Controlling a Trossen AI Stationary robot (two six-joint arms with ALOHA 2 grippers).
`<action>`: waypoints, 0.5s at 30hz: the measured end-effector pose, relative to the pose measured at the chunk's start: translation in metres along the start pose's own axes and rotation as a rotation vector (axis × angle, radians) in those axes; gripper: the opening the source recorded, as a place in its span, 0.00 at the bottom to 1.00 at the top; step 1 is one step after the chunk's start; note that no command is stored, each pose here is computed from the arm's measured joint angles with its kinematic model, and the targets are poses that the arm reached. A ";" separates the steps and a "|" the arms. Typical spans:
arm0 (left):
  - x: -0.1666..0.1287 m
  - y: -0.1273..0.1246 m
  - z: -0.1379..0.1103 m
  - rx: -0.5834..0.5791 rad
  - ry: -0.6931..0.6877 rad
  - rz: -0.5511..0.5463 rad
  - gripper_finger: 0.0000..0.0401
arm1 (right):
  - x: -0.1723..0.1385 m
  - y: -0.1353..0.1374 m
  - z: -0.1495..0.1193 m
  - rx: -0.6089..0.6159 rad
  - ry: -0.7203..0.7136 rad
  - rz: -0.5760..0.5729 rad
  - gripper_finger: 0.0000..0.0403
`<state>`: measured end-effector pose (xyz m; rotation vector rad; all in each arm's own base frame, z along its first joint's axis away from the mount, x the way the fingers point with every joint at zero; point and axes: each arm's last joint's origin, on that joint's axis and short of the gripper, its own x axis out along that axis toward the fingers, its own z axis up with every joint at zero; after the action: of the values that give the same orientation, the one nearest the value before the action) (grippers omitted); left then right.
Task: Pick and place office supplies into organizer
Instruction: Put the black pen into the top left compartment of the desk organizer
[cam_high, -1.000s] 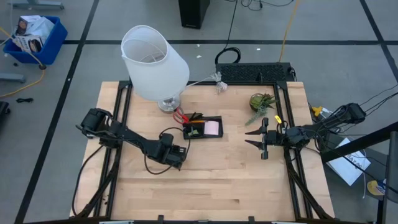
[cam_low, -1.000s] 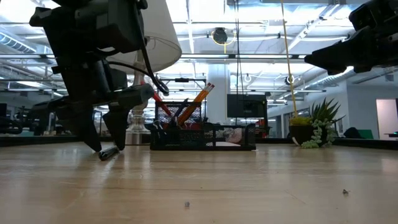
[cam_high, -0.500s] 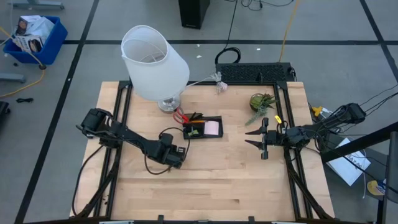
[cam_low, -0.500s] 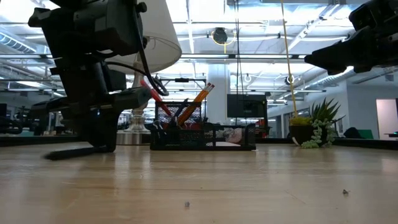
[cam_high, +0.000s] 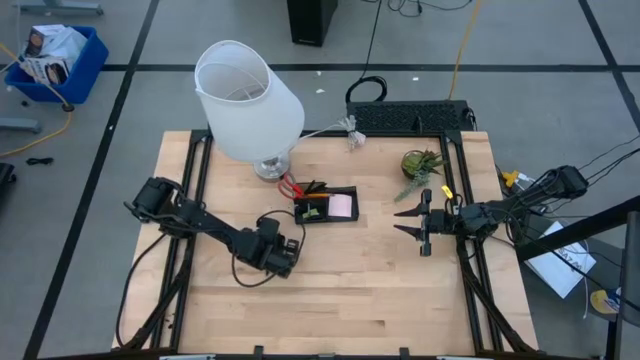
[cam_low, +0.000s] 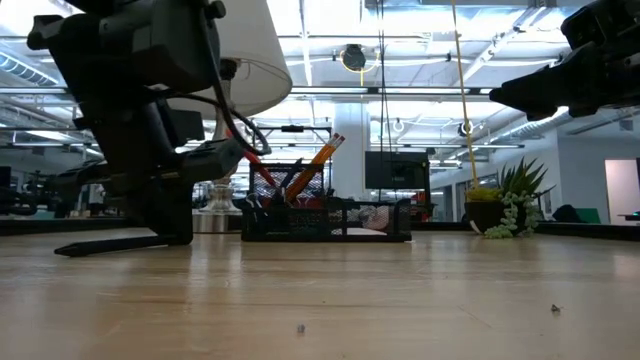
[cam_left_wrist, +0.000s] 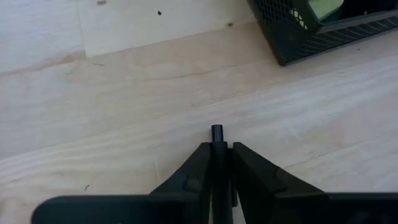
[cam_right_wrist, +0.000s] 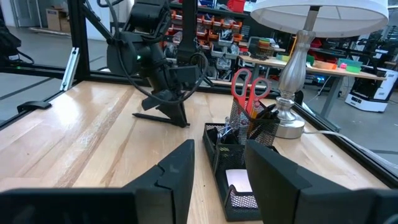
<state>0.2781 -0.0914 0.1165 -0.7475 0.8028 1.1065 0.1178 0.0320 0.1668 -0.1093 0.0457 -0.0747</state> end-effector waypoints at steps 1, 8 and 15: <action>0.000 0.000 -0.001 0.000 -0.002 -0.001 0.16 | 0.000 0.000 0.000 0.000 0.000 0.000 0.34; -0.007 -0.001 -0.009 0.011 -0.067 -0.045 0.08 | 0.000 0.000 0.000 0.000 0.000 0.000 0.34; -0.016 -0.004 -0.013 0.013 -0.104 -0.110 0.09 | 0.000 0.000 0.000 0.000 0.000 0.000 0.34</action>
<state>0.2755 -0.1111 0.1234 -0.7095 0.6727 1.0320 0.1178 0.0320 0.1668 -0.1090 0.0455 -0.0747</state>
